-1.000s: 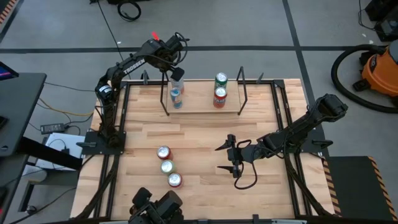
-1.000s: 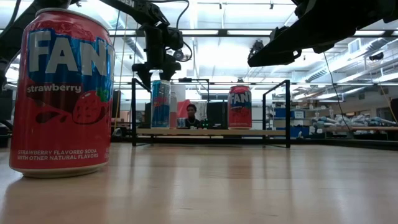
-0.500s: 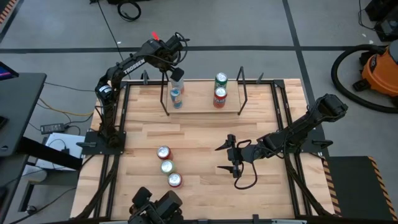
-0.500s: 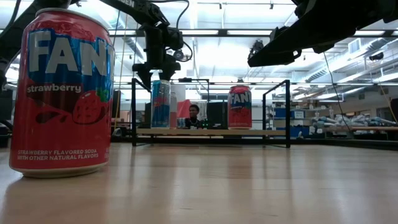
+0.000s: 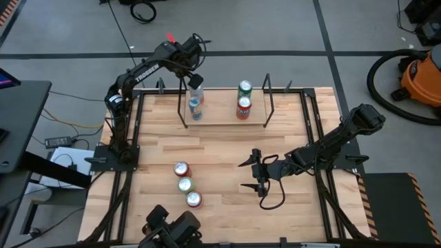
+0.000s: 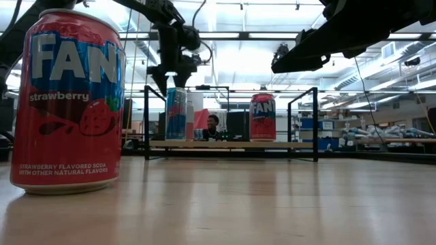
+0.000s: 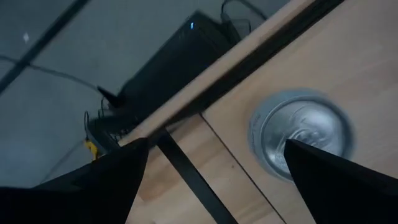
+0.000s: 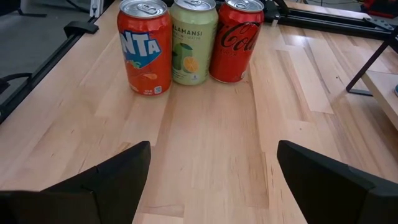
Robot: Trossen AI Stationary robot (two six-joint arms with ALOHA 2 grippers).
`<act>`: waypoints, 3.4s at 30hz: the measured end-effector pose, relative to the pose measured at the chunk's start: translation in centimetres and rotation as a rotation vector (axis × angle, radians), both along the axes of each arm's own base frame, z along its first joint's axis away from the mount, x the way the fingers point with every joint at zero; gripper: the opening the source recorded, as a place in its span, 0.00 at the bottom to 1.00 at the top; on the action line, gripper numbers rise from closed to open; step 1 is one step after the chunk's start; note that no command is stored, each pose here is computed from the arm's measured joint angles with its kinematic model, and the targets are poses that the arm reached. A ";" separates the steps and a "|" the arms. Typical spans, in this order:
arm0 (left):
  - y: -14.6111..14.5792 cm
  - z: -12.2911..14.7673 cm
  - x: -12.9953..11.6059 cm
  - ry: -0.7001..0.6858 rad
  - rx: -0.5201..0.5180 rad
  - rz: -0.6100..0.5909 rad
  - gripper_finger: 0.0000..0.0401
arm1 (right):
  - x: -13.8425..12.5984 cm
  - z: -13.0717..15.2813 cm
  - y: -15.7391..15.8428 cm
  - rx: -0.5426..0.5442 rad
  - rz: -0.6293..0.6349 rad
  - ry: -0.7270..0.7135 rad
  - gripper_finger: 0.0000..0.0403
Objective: Place canned beverage on shelf
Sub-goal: Put the red-black soda can on the shelf
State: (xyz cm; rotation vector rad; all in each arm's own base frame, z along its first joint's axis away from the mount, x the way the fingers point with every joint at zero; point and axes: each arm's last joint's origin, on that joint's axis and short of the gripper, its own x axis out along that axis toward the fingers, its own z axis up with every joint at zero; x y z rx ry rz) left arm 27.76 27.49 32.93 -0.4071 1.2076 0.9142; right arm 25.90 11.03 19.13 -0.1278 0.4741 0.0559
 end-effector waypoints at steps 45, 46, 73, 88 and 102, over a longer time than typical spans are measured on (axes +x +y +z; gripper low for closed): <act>-1.7 0.1 3.5 0.085 -0.003 -0.605 0.97 | 0.0 0.0 0.1 0.009 0.016 0.005 0.90; -1.7 0.0 3.6 0.085 -0.001 -0.609 0.97 | 0.0 0.0 0.0 0.009 0.016 0.006 0.90; -2.4 0.5 3.5 0.091 -0.010 -0.630 0.97 | -0.1 -0.1 0.0 0.006 0.016 0.013 0.90; -5.3 1.1 3.4 0.164 -0.100 -0.675 0.97 | -0.1 -0.1 0.0 0.003 0.015 0.018 0.90; -13.3 5.5 4.0 0.056 -0.011 -0.758 0.97 | -0.1 -0.2 0.0 0.003 0.013 0.026 0.90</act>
